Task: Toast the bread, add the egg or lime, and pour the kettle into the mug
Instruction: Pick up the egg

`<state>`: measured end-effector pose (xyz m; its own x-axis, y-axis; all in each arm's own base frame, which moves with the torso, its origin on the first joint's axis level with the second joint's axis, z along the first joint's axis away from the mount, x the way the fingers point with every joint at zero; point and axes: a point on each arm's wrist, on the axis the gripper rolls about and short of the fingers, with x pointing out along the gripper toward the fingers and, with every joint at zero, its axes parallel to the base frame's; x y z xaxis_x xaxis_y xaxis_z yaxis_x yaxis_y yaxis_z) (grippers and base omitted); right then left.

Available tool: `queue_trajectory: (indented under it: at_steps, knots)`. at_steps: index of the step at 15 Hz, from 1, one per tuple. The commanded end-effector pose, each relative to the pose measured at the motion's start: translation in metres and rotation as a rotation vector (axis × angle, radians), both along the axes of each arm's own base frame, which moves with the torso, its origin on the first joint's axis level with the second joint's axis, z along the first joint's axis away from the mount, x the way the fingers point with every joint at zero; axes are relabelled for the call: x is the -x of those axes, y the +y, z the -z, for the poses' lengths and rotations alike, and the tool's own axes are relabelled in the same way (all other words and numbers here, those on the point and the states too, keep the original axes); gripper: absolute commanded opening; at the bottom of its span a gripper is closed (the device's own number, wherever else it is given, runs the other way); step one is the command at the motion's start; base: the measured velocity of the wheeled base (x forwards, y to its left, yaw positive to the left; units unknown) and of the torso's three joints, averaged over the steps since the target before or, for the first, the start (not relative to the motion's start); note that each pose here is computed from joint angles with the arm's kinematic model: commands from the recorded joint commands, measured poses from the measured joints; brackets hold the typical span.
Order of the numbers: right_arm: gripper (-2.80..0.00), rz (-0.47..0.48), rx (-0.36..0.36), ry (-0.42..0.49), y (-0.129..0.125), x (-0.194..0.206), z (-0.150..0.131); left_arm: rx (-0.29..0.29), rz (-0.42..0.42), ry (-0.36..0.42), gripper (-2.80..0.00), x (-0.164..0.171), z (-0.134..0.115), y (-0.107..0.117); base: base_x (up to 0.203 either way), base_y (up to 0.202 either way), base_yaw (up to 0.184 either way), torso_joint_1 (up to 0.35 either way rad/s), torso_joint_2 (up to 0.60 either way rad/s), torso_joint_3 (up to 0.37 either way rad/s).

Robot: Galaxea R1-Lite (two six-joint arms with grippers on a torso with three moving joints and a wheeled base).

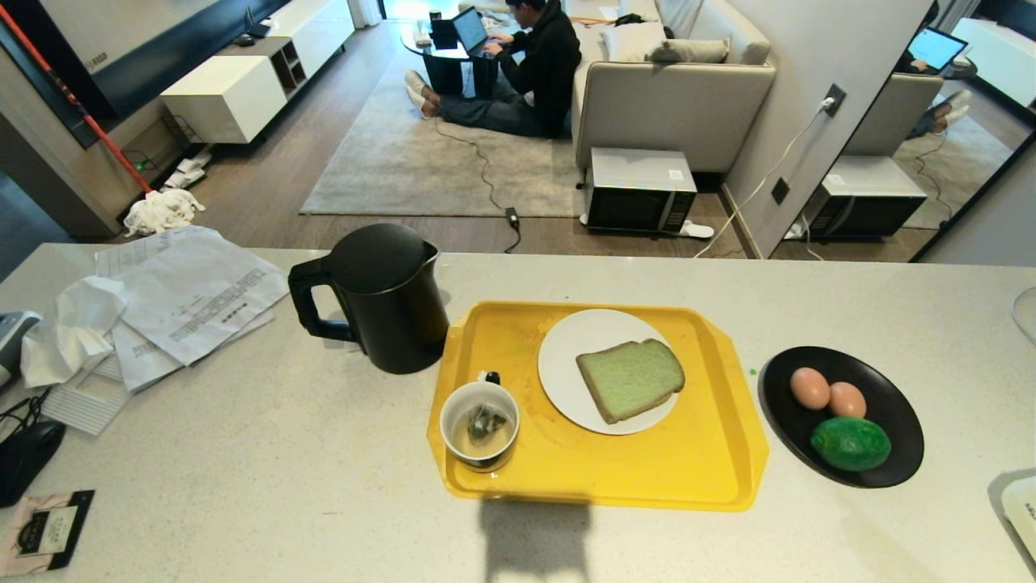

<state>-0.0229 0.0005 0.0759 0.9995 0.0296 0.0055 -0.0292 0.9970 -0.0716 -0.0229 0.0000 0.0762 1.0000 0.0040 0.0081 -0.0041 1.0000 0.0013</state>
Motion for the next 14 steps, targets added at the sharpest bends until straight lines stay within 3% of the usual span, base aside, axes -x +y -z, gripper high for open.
queue_trajectory:
  at_steps: [1, 14]
  knots:
    - [-2.80, -0.001, 0.001, 0.002, 0.0000, -0.0002, 0.0004, 0.000, -0.001, 0.000, -2.80, -0.0001, -0.0001, 0.0000, 0.000, 0.000, 0.000, 0.000, 0.00, 0.000]
    - [-2.80, -0.001, 0.001, 0.002, 0.0000, -0.0002, 0.0004, 0.000, -0.001, -0.001, -2.80, 0.0000, 0.0000, 0.0000, 0.000, 0.000, 0.000, 0.000, 0.00, 0.000]
